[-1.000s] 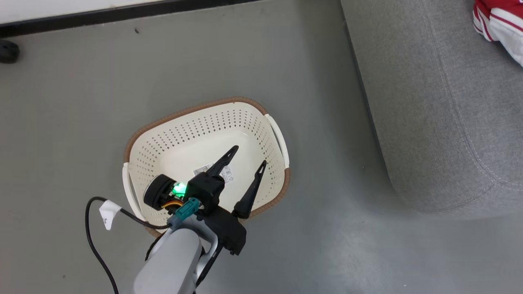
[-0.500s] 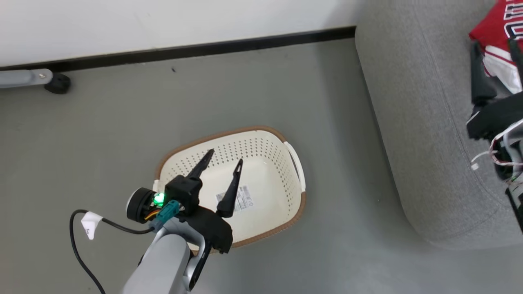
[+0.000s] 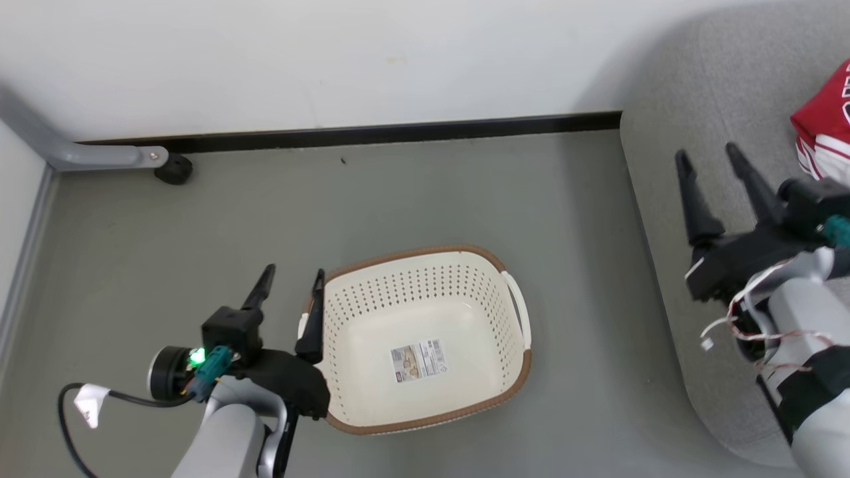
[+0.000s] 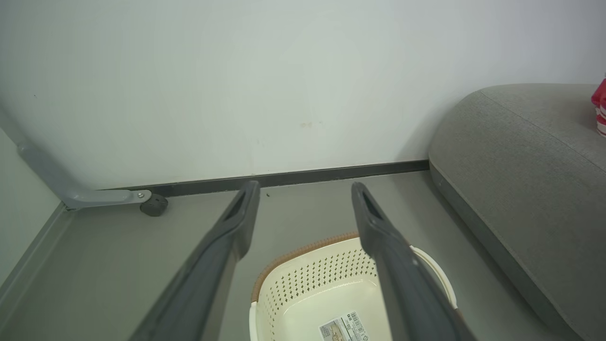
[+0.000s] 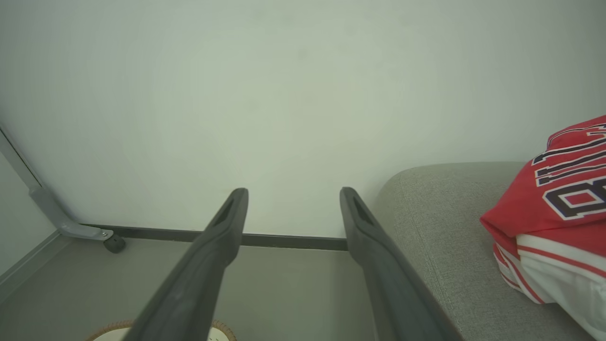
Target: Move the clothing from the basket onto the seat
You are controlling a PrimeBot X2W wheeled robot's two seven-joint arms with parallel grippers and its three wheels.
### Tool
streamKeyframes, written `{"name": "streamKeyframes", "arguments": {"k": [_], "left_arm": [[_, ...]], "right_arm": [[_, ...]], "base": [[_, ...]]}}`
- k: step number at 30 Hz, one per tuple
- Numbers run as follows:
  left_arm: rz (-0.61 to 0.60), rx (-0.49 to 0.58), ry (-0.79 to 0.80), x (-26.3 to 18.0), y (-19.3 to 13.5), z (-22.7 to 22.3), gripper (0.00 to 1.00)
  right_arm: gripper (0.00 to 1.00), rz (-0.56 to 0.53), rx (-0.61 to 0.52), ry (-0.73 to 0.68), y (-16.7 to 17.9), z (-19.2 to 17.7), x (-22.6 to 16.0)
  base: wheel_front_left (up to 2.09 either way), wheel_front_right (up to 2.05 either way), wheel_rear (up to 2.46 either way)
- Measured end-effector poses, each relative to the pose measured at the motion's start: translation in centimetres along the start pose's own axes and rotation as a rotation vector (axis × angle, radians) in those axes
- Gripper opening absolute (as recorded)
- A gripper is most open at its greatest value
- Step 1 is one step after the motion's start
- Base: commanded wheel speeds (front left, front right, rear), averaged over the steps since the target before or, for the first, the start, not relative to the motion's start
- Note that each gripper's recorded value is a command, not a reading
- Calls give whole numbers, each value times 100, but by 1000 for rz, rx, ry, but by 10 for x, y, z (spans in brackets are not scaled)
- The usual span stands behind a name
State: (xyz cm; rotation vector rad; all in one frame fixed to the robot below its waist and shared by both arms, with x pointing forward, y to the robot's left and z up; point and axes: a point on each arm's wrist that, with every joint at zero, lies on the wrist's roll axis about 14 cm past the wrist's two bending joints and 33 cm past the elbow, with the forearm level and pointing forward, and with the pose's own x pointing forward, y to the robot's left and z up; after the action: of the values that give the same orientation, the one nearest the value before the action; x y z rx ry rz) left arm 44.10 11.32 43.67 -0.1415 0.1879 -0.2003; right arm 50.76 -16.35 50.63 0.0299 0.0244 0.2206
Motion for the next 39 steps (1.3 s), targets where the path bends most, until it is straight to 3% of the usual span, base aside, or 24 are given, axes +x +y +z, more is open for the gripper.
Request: {"name": "streamKeyframes", "arguments": {"k": [6, 12, 39], "left_arm": [[105, 6, -35, -18, 29, 12, 100], [192, 3, -62, -37, 52, 18, 100], [308, 18, -95, -98, 74, 13, 100]], "right_arm": [[100, 59, 49, 4, 35, -7, -13], [100, 68, 69, -14, 44, -2, -25], [100, 52, 114, 46, 69, -34, -86]], "base": [[0, 0, 0], [0, 0, 0], [0, 0, 0]]}}
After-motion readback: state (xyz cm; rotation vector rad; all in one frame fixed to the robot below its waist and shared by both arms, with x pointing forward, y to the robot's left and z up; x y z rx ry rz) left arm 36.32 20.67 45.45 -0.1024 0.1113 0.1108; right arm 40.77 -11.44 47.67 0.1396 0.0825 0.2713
